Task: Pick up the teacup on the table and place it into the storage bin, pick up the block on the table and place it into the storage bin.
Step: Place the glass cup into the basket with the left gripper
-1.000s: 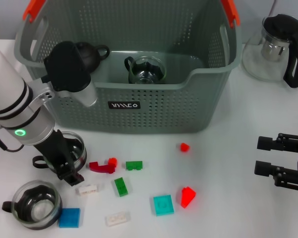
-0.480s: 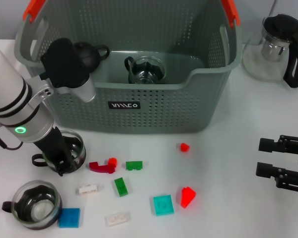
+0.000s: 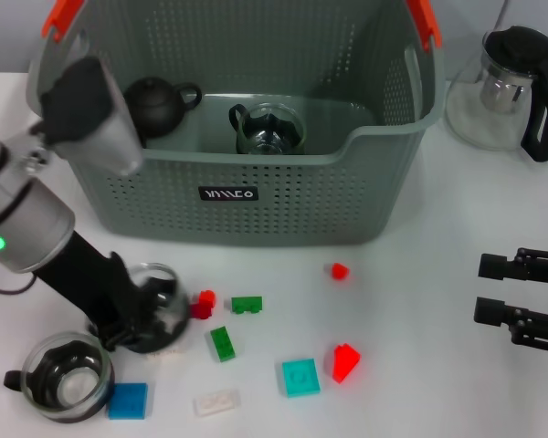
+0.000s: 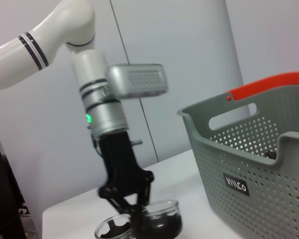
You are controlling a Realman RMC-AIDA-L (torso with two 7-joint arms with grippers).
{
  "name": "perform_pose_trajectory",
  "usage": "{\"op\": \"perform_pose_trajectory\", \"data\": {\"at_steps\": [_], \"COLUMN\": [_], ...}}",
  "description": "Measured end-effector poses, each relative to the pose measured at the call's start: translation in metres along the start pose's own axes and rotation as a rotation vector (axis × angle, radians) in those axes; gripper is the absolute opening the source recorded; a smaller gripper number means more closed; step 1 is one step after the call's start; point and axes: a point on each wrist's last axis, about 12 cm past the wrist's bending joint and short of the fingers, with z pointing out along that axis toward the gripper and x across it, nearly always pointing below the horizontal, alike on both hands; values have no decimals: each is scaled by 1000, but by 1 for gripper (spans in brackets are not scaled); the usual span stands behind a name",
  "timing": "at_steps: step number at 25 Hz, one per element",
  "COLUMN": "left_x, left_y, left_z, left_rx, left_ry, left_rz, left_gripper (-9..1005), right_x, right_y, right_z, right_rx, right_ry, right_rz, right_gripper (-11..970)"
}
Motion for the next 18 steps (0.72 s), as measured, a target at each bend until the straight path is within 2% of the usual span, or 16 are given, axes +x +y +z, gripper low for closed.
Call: {"op": "perform_pose_trajectory", "data": {"at_steps": [4,8,10,12,16,18], "left_x": [8,10,10,9,4,-7], "left_y": [-6,-1,3,7,20,29], "left_z": [-14,-18,-23,-33,-65,-86], "left_rx": [218,426,490,500,427,381], "left_ry": [-294,-597,-765,-944,-1251,-1300], "left_rz": [65,117,126,130,97,54], "left_gripper": [38,38,38,38,37,37], "right_x": [0,0,-1,-1,-2,-2], "right_y": [0,-1,-1,-2,-3,-3], "right_z": [-1,-2,-2,-1,0,0], "right_rx": [4,6,5,4,5,4], "right_ry": [-6,-8,-9,-9,-10,-10], "right_rz": [4,6,4,2,-1,-1], "right_gripper": [604,603,603,603,603,603]}}
